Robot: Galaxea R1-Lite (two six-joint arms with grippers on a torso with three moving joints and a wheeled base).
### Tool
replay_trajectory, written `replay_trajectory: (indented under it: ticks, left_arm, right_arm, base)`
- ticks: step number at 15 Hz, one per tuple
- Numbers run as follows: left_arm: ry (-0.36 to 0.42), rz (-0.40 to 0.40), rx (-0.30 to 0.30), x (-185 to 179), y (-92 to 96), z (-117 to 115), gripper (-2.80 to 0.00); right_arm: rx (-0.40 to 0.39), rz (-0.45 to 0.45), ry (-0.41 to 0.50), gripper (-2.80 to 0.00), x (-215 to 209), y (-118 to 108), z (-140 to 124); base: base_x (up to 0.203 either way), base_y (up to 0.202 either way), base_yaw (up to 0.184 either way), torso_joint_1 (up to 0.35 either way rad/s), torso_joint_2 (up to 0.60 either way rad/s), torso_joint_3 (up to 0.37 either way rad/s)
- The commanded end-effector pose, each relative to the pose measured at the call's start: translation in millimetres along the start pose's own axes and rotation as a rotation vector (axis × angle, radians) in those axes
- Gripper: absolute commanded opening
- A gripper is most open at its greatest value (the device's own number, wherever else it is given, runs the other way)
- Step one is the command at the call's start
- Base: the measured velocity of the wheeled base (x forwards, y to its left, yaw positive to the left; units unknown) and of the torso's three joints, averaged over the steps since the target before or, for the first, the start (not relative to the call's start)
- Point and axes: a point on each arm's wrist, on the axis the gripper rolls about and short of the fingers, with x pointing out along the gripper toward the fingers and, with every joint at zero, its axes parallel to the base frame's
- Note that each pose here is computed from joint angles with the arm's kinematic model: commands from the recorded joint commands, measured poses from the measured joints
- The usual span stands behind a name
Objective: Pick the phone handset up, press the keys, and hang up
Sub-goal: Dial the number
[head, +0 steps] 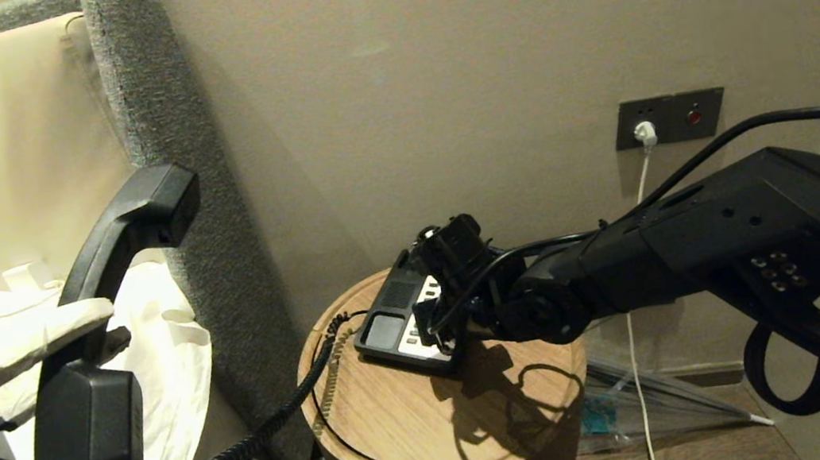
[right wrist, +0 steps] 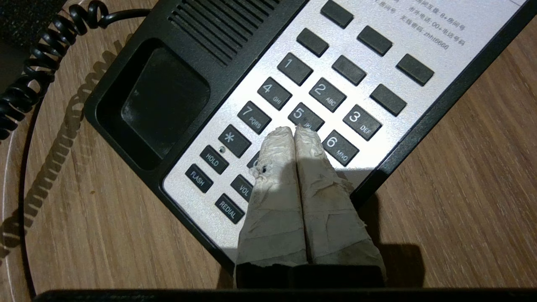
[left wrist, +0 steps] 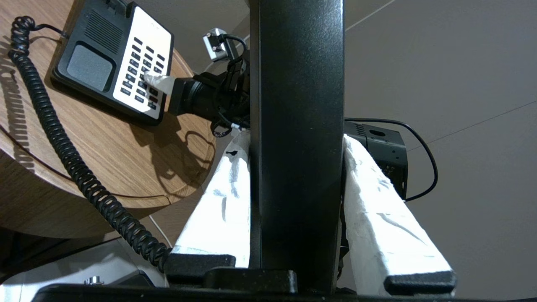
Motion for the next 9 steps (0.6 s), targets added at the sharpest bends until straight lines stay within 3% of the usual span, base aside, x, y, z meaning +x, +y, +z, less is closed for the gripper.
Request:
replay_trajectory:
  ticks: [1,9]
  left_arm:
    - [0.004,-0.003,-0.005,0,0.1,0,-2.80]
    - [0.003,-0.004,-0.004,0,0.0,0,-2.80]
  right_arm:
    - [0.003,-0.005,0.004,-2.80,1,-1,-1]
    - [0.010,0.003,-0.017,-2.80,-8,-1,7]
  base:
    - [0.000,0.000,0.000,0.000,0.00,0.000]
    - [0.000,0.000,0.000,0.000,0.00,0.000]
